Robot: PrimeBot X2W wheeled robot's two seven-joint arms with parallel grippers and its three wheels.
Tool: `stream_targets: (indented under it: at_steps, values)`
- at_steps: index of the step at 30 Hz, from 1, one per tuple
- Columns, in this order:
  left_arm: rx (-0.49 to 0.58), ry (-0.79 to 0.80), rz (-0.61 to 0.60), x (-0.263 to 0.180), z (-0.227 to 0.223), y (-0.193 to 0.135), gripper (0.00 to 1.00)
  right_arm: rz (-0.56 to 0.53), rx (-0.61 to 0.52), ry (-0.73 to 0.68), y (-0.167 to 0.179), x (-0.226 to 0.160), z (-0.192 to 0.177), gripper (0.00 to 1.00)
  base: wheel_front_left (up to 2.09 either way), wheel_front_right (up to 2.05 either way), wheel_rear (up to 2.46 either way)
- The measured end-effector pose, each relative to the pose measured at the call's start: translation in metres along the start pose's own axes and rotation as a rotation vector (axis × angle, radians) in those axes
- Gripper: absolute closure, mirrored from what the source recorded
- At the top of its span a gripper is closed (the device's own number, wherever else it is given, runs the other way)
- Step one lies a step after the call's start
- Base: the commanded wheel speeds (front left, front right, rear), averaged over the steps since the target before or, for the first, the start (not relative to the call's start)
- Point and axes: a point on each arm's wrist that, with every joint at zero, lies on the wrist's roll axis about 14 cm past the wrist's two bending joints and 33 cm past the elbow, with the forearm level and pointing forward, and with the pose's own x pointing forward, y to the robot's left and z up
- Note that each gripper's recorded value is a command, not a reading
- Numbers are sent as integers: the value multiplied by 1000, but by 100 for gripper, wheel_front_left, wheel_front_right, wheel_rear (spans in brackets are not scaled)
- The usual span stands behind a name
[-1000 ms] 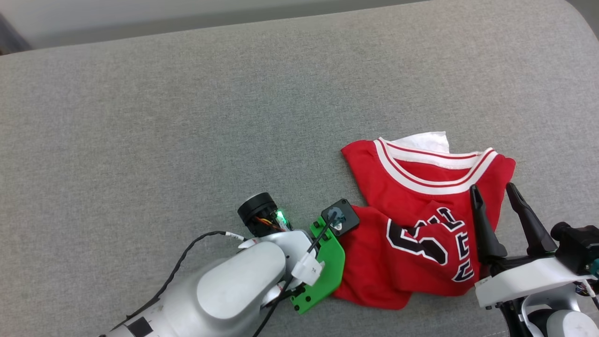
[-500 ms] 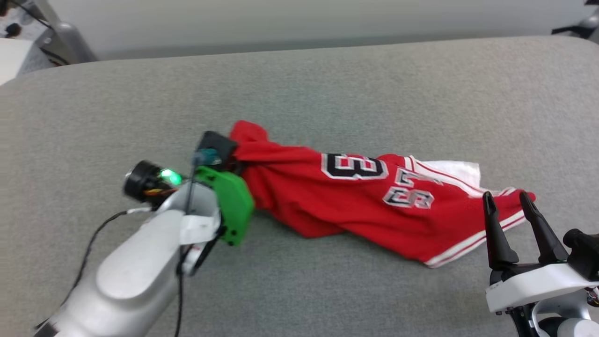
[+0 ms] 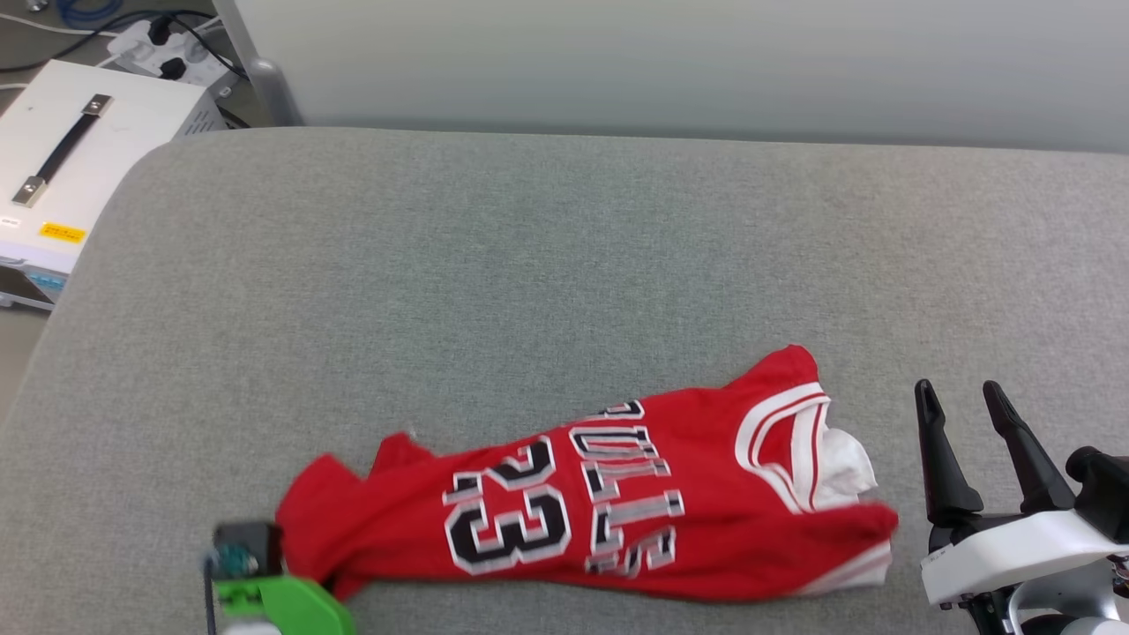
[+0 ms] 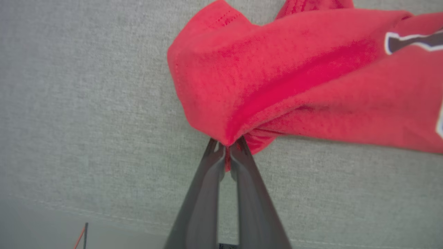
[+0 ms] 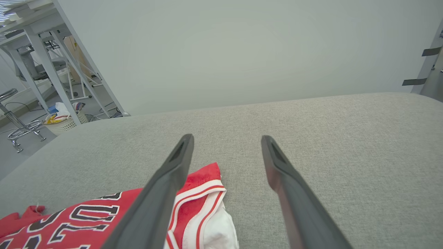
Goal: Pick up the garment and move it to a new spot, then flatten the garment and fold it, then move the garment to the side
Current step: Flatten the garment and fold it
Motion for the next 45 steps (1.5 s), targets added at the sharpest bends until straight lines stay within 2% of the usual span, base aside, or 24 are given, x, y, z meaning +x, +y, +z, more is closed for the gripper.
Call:
stream_targets:
  at_steps: [3, 6, 7, 8, 12, 22, 25, 29, 34, 38, 39, 45]
  values:
    - [-75, 73, -16, -9, -35, -10, 100, 11, 0, -11, 4, 0, 4, 0, 0, 0, 0]
    - [-109, 68, -50, -10, -41, -22, 100, 10, -3, -14, 4, -2, 7, 0, 0, 0, 0]
    - [-110, 57, -58, -10, -41, -24, 53, 8, -4, -15, 3, -3, 8, 0, 0, 0, 0]
    - [-111, 45, -62, -10, -39, -26, 0, 7, -5, -15, 3, -4, 9, 0, 0, 0, 0]
    - [-111, -70, -62, -7, -16, -29, 0, 2, -12, -18, 2, -7, 12, 0, 0, 0, 0]
    - [-40, -481, -38, -23, 88, -26, 0, -3, -24, -42, 1, -12, 24, 0, 0, 0, 0]
    - [-24, -578, -67, -31, 118, -35, 0, -10, -27, -47, -1, -13, 26, 0, 0, 0, 0]
    - [39, -649, -169, -38, 146, -64, 0, -17, -30, -49, -3, -14, 28, 0, 0, 0, 0]
    - [115, -608, -365, -30, 159, -121, 0, -31, -39, -34, -8, -14, 25, 0, 0, 0, 0]
    - [178, -513, -516, -17, 154, -166, 0, -41, -54, -30, -12, -10, 24, 0, 0, 0, 0]
    - [249, -403, -618, -3, 141, -198, 0, -52, -71, -25, -18, -7, 23, 0, 0, 0, 0]
    - [387, -217, -728, 29, 112, -236, 0, -76, -104, -7, -31, 2, 19, 0, 0, 0, 0]
